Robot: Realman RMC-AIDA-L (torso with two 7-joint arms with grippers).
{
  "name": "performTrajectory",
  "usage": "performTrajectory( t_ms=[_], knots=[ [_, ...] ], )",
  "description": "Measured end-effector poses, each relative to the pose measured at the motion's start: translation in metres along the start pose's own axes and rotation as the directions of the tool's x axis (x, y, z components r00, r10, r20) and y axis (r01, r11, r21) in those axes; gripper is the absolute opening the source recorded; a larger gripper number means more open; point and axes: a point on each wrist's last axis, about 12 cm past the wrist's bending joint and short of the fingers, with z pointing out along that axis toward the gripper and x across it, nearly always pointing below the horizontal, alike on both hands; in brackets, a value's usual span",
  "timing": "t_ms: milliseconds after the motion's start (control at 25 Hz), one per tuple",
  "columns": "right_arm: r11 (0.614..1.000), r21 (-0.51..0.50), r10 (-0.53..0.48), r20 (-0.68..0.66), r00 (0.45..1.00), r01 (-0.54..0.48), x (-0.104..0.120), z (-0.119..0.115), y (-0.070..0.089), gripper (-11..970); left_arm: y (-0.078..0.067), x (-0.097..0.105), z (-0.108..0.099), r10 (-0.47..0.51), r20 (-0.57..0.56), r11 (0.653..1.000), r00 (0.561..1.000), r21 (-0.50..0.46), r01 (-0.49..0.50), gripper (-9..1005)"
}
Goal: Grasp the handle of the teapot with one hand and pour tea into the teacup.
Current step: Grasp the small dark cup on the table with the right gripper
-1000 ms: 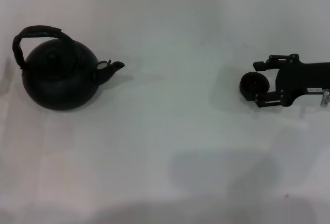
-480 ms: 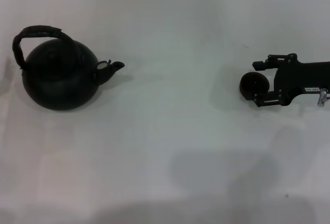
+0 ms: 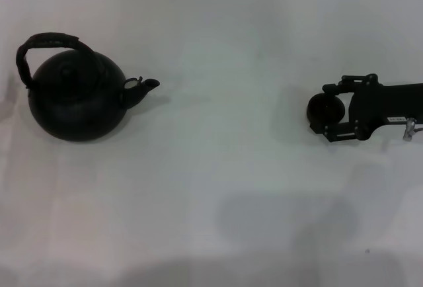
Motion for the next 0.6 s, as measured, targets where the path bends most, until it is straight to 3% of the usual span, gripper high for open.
performTrajectory(
  t_ms=[600],
  knots=[
    [1.000,0.009,-0.003,-0.029,1.000,0.004,0.0041,0.0075,0.0006,756,0.0000,-0.0004,0.0005,0.001,0.002,1.000,1.000,0.001,-0.001,877]
  ],
)
